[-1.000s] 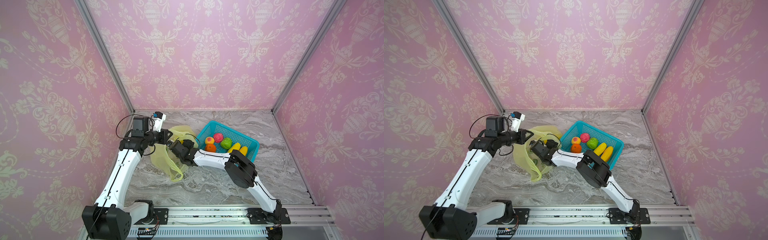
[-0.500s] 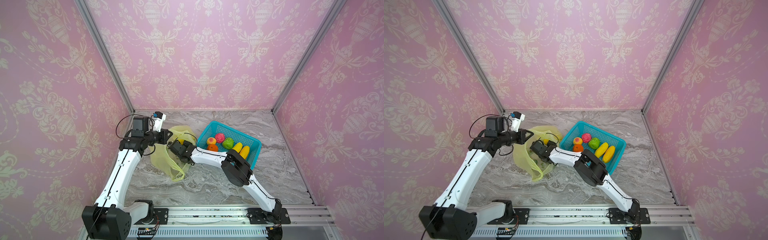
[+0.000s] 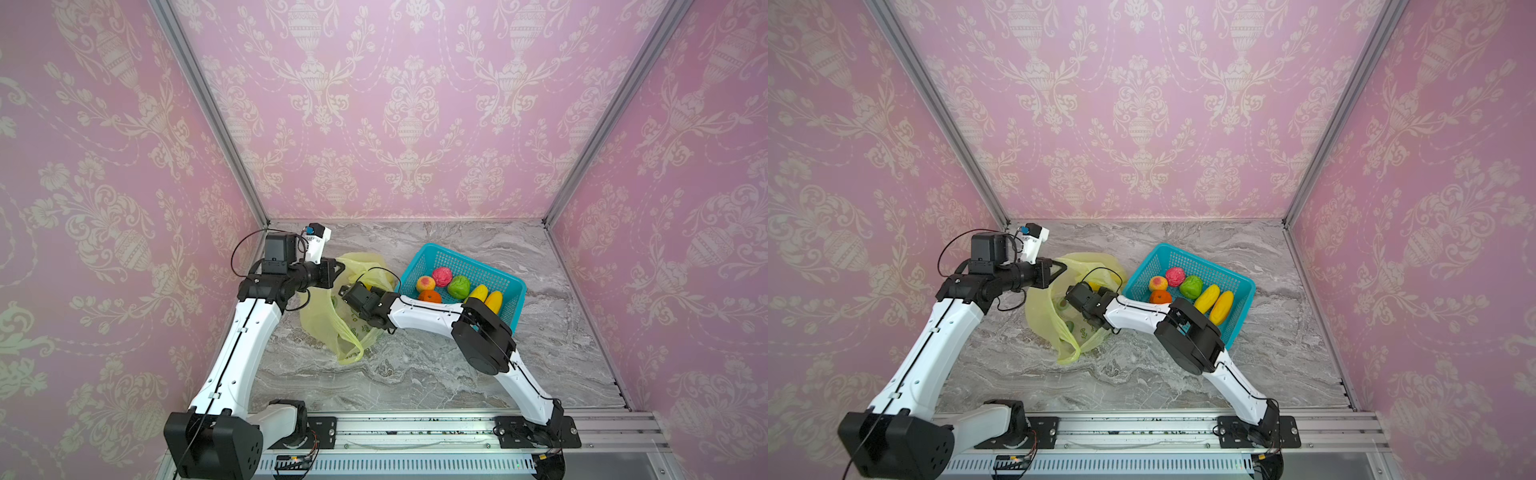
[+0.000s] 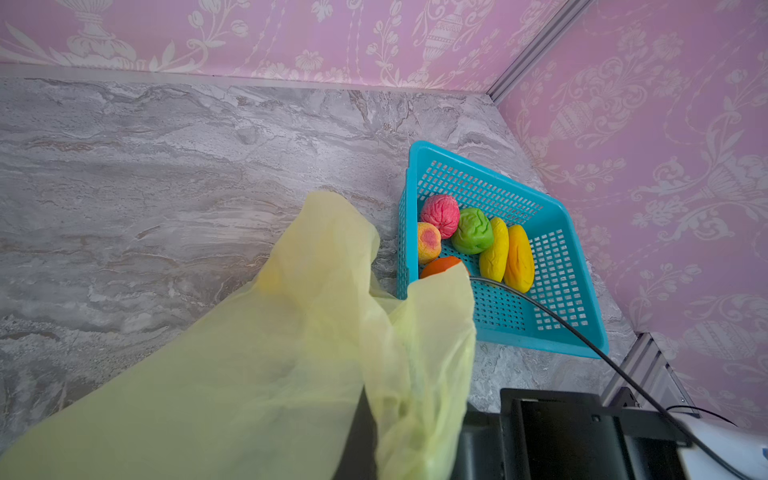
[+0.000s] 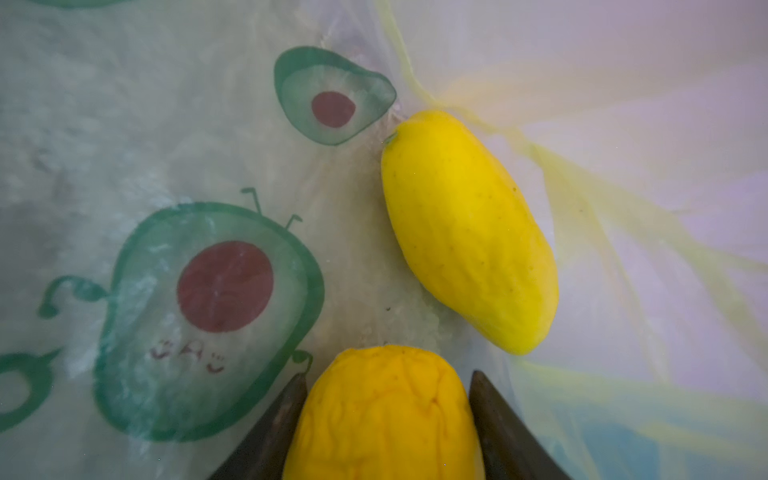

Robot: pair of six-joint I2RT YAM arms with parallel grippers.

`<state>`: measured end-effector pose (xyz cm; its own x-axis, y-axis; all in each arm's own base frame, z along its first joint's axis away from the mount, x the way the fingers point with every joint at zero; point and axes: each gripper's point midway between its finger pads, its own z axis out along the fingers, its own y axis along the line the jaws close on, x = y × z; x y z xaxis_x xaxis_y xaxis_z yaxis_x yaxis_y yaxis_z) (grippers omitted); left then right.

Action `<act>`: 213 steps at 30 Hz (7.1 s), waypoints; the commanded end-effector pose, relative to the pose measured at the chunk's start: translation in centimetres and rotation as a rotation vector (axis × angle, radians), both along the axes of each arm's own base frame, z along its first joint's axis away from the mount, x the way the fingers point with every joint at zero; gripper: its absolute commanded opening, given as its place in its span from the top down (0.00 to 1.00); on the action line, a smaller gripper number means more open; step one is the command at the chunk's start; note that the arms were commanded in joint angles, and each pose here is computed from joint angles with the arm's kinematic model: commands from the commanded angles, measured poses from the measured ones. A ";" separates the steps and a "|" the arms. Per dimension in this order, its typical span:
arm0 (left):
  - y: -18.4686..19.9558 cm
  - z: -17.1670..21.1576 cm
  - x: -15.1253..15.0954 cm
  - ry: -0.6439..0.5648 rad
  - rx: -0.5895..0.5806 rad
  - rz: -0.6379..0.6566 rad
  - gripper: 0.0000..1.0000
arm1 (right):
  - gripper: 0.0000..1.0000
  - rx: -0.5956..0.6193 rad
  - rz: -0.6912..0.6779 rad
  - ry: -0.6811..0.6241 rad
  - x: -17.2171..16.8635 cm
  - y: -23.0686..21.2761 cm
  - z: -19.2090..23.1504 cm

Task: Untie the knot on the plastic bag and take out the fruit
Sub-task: 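Lift the round yellow fruit out and carry it over the teal basket, then open the right gripper to drop the round yellow fruit into the basket, then move the open right gripper back into the bag mouth, then lower the right gripper into the bag toward the long yellow fruit, then close the right gripper on the long yellow fruit inside the bag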

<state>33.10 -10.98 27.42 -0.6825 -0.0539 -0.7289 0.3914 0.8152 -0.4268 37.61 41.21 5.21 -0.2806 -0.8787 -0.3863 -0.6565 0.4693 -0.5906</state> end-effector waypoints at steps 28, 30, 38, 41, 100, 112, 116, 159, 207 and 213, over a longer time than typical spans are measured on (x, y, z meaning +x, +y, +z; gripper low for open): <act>0.2 1.2 0.0 -0.027 -0.015 0.009 1.00 | 0.88 1.020 0.378 -0.194 -14.1 -4.4 21.6; 0.2 1.1 -0.1 -0.024 -0.014 0.010 1.00 | 0.90 1.096 0.320 -0.234 -13.4 -7.3 22.7; 0.3 0.9 0.0 -0.022 -0.010 0.013 1.00 | 0.87 1.279 -0.149 -0.375 -6.5 -20.0 22.1; 0.3 0.9 0.0 -0.020 -0.007 0.014 1.00 | 0.87 1.275 -0.355 -0.380 -3.4 -23.4 19.7; 0.6 1.1 0.0 -0.025 -0.013 0.019 1.00 | 0.74 0.793 0.535 -0.250 -15.3 -1.6 16.3; 0.5 1.2 0.0 -0.028 -0.018 0.018 1.00 | 0.81 0.586 0.413 -0.196 -10.7 2.2 10.7; 0.5 1.3 0.0 -0.030 -0.020 0.016 1.00 | 0.83 0.540 0.374 -0.176 -9.4 2.9 9.4; -5.2 4.2 -5.1 -0.178 0.026 -0.254 1.00 | 0.11 -0.166 -0.088 -0.308 3.6 1.5 -0.4; -2.8 3.5 -3.8 -0.215 0.123 -0.100 1.00 | 0.92 0.280 0.018 -0.127 -1.5 3.2 6.4; -1.8 2.7 -3.0 -0.185 0.149 -0.046 1.00 | 0.98 0.499 0.148 -0.015 -5.1 4.9 9.0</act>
<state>29.46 -13.77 29.92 -0.5249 0.1038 -0.8448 0.5367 0.8107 -0.2339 34.61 43.98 11.37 -0.1854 -0.7300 -0.6579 -0.6515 0.5925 -0.4738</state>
